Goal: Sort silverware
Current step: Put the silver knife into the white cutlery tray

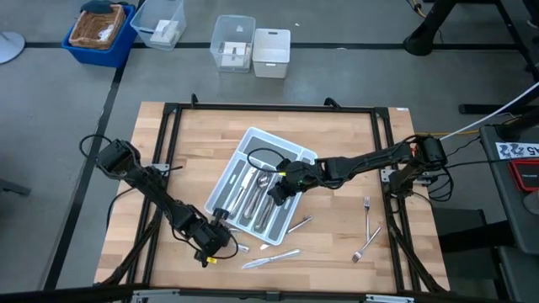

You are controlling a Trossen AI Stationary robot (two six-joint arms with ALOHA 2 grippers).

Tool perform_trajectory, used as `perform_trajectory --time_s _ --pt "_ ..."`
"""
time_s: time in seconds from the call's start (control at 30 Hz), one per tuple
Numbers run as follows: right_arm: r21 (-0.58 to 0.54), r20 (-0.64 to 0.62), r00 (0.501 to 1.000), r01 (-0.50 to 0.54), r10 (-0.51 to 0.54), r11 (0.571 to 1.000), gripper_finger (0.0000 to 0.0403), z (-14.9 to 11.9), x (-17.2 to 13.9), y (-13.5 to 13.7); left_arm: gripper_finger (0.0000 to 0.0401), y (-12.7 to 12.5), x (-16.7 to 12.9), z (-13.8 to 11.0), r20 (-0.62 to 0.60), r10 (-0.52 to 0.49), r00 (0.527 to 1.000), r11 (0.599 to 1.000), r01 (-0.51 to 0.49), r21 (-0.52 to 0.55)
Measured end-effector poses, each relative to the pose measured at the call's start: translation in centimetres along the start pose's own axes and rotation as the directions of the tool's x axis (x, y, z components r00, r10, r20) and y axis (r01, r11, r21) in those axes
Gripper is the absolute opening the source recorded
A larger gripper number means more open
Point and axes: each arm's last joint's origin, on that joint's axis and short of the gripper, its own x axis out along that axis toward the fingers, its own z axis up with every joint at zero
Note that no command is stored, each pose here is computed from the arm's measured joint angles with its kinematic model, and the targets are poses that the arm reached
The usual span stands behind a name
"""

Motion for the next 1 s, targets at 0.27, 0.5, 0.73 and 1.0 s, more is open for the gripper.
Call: perform_trajectory --time_s 0.27,0.5,0.73,1.0 --pt "0.000 0.000 1.000 0.000 0.000 1.000 0.0057 0.0 0.0 0.0 0.0017 0.0 0.0 0.0 -0.004 -0.009 1.000 1.000 0.009 0.006" --pt "0.000 -0.001 1.000 0.001 -0.001 1.000 0.0057 0.0 0.0 0.0 0.0032 -0.2 -0.3 0.6 -0.022 -0.011 1.000 1.000 0.012 0.021" --pt "-0.029 -0.016 1.000 -0.010 0.009 1.000 0.0057 -0.1 0.0 0.0 0.0029 -0.7 -1.5 2.6 -0.033 -0.037 0.999 0.995 0.039 0.089" --pt "-0.030 -0.031 0.999 -0.019 0.018 0.999 0.0057 -0.1 0.0 0.0 0.0037 -1.0 -2.4 4.1 0.008 -0.032 0.999 0.993 0.031 0.110"
